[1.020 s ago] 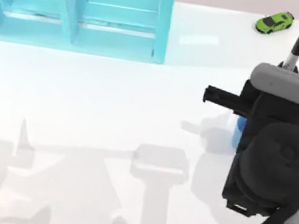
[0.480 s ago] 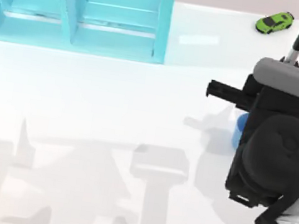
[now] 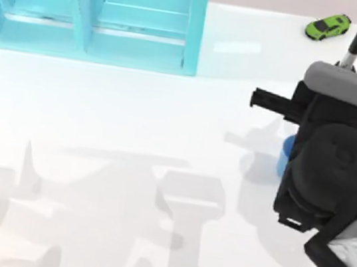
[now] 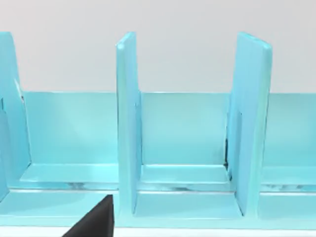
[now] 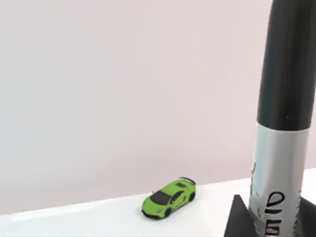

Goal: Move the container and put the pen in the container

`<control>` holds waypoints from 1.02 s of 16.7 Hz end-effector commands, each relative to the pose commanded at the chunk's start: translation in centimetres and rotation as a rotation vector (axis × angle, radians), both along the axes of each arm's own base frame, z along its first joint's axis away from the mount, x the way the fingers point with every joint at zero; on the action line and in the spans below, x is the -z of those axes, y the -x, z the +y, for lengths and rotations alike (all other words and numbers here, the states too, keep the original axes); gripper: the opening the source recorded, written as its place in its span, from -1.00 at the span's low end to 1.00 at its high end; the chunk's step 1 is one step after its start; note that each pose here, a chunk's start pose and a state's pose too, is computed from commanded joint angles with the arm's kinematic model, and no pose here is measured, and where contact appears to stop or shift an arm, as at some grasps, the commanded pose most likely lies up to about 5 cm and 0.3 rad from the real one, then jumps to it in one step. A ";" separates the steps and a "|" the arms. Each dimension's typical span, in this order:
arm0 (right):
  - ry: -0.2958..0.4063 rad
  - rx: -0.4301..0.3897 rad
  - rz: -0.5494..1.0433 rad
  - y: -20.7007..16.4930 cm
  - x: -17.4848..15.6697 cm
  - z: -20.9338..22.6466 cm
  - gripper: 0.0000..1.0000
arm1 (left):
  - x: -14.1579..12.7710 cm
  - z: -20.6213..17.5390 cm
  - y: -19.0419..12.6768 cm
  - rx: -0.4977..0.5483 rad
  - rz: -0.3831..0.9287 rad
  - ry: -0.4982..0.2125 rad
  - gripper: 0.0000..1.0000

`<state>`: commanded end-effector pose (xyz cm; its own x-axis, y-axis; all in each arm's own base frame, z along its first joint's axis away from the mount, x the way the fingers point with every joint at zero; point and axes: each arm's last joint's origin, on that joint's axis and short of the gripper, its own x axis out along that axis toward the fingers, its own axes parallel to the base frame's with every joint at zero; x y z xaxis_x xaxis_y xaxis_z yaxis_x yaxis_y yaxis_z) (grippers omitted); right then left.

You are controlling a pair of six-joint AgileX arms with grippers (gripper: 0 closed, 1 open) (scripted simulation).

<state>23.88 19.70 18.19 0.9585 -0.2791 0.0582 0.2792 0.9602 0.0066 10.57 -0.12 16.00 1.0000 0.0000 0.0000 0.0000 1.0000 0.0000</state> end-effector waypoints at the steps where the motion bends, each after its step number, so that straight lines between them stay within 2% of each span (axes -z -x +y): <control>1: 0.000 0.000 0.000 0.0 0.0 0.0 -0.85 | 0.0 0.0 0.0 0.000 0.000 0.000 1.00; 13: 0.000 0.000 0.000 0.0 0.0 0.0 0.96 | 0.0 0.0 0.0 0.000 0.000 0.000 1.00; 17: 0.000 0.000 0.000 0.0 0.0 0.0 1.00 | 0.0 0.0 0.0 0.000 0.000 0.000 1.00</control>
